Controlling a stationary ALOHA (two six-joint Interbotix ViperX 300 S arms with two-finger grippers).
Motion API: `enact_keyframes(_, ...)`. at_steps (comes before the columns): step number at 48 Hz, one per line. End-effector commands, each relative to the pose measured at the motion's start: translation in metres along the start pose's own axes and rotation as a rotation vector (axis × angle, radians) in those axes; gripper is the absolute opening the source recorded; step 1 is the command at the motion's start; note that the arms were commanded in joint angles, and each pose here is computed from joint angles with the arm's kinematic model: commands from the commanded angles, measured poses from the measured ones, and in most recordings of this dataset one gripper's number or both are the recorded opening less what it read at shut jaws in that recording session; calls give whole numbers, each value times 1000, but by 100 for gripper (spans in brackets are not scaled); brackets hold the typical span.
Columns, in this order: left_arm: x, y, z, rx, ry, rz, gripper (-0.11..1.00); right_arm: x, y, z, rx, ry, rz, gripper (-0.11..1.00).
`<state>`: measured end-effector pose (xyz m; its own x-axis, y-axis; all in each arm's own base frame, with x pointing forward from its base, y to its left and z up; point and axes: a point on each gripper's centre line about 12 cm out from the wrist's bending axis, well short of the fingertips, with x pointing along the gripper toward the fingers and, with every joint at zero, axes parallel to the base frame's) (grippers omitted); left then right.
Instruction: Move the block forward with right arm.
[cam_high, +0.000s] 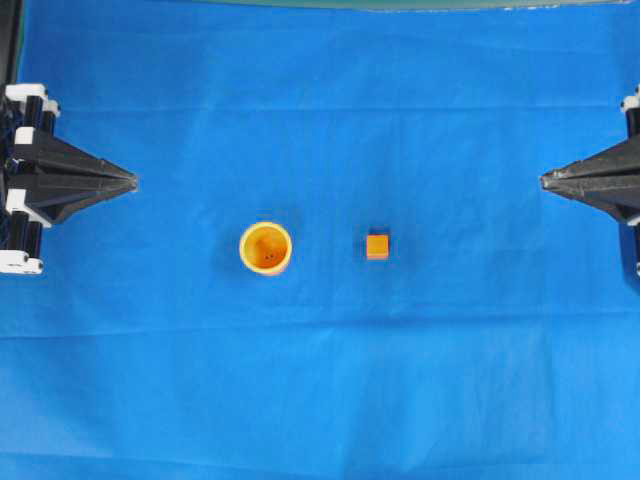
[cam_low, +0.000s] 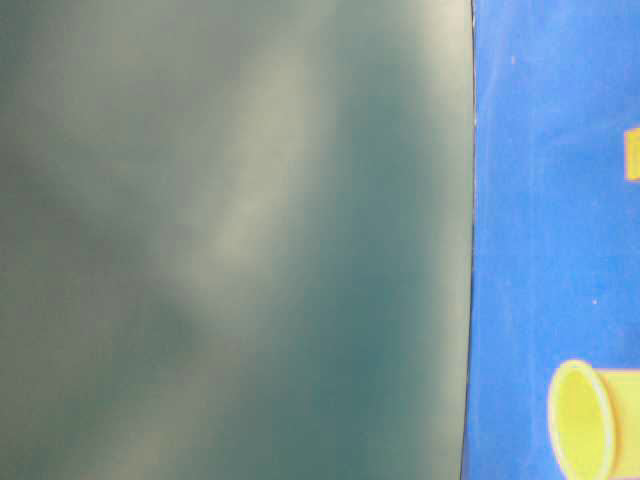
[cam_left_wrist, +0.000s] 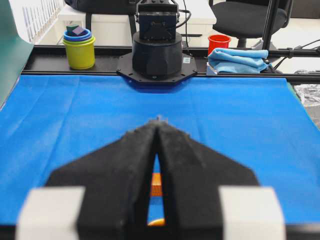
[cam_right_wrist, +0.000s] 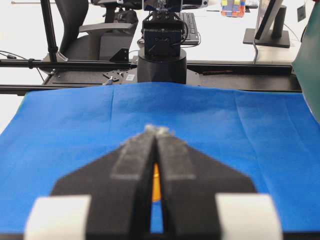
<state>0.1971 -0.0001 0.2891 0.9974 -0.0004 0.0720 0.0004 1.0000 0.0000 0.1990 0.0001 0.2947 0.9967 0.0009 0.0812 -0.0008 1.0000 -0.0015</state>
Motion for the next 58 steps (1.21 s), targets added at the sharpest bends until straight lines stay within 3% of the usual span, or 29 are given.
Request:
enact_keyframes(1,7,0,20,11,-35,0,0,3,1,12,20,-28,3,0)
enact_keyframes(10,10,0,19,-3,25,0,1,14,-1,26,49,100,-7,0)
enact_keyframes(16,10,0,17,-5,41,1,1,23,-1,38,127,202,-15,0)
enact_keyframes(27,10,0,18,-5,37,0,1,34,-3,62,230,246,-40,0)
enact_keyframes(40,10,0,21,-6,31,1,1,55,-4,62,308,325,-63,0)
enact_keyframes(58,9,0,25,-6,18,1,1,81,-4,52,320,392,-76,1)
